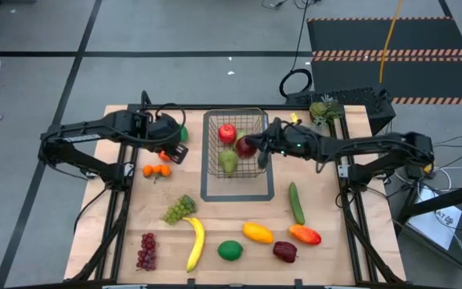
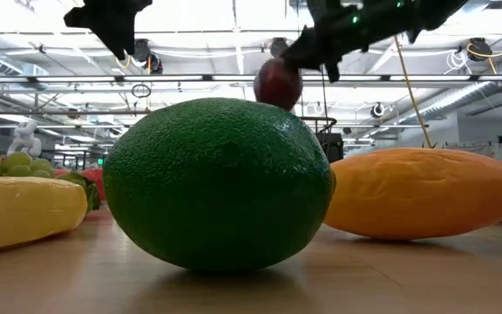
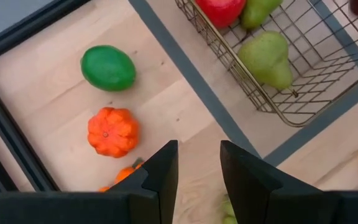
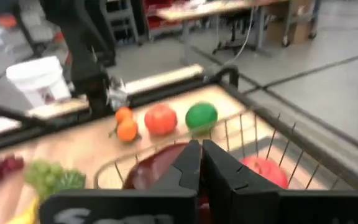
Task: Build produce basket
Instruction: Put the top dark red apple into the gold wire basket
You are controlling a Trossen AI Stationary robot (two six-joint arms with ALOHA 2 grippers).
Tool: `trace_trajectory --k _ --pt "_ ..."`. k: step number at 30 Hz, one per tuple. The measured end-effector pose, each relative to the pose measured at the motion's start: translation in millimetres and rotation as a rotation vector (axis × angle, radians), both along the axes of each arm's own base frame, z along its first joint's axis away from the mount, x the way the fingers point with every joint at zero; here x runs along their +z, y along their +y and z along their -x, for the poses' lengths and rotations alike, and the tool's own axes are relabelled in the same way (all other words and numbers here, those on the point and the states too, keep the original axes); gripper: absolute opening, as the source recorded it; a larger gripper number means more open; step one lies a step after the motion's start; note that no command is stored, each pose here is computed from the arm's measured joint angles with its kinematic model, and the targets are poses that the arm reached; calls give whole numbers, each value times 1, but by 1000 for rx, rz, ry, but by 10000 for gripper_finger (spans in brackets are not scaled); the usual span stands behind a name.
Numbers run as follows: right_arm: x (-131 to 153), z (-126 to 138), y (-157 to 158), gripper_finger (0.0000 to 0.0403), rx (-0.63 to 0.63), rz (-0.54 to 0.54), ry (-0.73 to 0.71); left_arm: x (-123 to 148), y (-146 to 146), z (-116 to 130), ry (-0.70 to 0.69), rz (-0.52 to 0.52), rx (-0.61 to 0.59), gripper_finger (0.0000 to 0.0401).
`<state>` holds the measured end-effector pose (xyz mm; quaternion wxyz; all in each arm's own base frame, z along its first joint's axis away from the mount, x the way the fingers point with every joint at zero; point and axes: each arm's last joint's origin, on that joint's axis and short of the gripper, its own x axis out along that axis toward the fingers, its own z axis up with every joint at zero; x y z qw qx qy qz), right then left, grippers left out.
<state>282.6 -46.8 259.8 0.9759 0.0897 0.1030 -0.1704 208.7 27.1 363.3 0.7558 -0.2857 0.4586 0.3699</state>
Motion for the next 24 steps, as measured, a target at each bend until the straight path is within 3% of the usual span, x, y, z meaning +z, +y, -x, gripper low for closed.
trace_trajectory --k 10,24 --pt "-26 -12 -6 3 8 -26 102 0 1 0 -15 -1 64 120" --pt "-34 -10 -5 3 4 -48 179 0 2 0 -16 -52 93 120"
